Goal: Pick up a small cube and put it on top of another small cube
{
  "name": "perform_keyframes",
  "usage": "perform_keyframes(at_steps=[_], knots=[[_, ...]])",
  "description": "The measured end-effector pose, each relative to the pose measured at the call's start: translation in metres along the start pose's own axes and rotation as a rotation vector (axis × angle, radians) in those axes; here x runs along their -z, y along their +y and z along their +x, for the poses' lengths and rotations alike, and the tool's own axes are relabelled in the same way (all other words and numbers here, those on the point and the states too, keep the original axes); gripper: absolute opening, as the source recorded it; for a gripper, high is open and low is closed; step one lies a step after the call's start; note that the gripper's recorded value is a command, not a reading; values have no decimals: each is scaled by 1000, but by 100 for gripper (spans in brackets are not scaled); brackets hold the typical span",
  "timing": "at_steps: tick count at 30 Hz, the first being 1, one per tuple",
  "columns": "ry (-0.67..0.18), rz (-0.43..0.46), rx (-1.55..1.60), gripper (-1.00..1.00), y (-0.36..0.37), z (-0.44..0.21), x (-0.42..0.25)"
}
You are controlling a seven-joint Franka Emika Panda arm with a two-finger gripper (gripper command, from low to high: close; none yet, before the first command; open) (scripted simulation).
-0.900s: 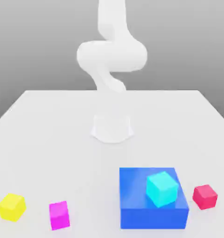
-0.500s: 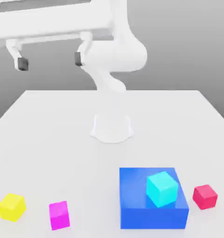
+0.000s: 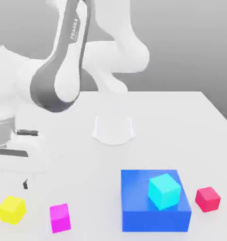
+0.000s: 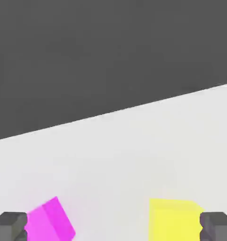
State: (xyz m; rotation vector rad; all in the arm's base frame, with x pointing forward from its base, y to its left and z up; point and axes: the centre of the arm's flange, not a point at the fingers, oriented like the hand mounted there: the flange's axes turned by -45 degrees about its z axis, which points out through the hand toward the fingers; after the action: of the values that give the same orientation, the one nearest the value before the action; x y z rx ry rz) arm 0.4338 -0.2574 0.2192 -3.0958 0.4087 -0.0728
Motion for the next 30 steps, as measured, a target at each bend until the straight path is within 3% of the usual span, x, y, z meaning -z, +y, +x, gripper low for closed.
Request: perform_keyframes(at_steps=[5, 6, 13, 19, 24, 30], knots=[[-41, -26, -13, 0, 20, -13, -68], [-42, -26, -14, -100, 20, -15, -81], [-43, -25, -15, -100, 20, -15, -85], [-52, -19, 30, -100, 4, 1, -27], [-86, 15, 322, -100, -126, 28, -21], [-120, 34, 654, -100, -277, 9, -11]])
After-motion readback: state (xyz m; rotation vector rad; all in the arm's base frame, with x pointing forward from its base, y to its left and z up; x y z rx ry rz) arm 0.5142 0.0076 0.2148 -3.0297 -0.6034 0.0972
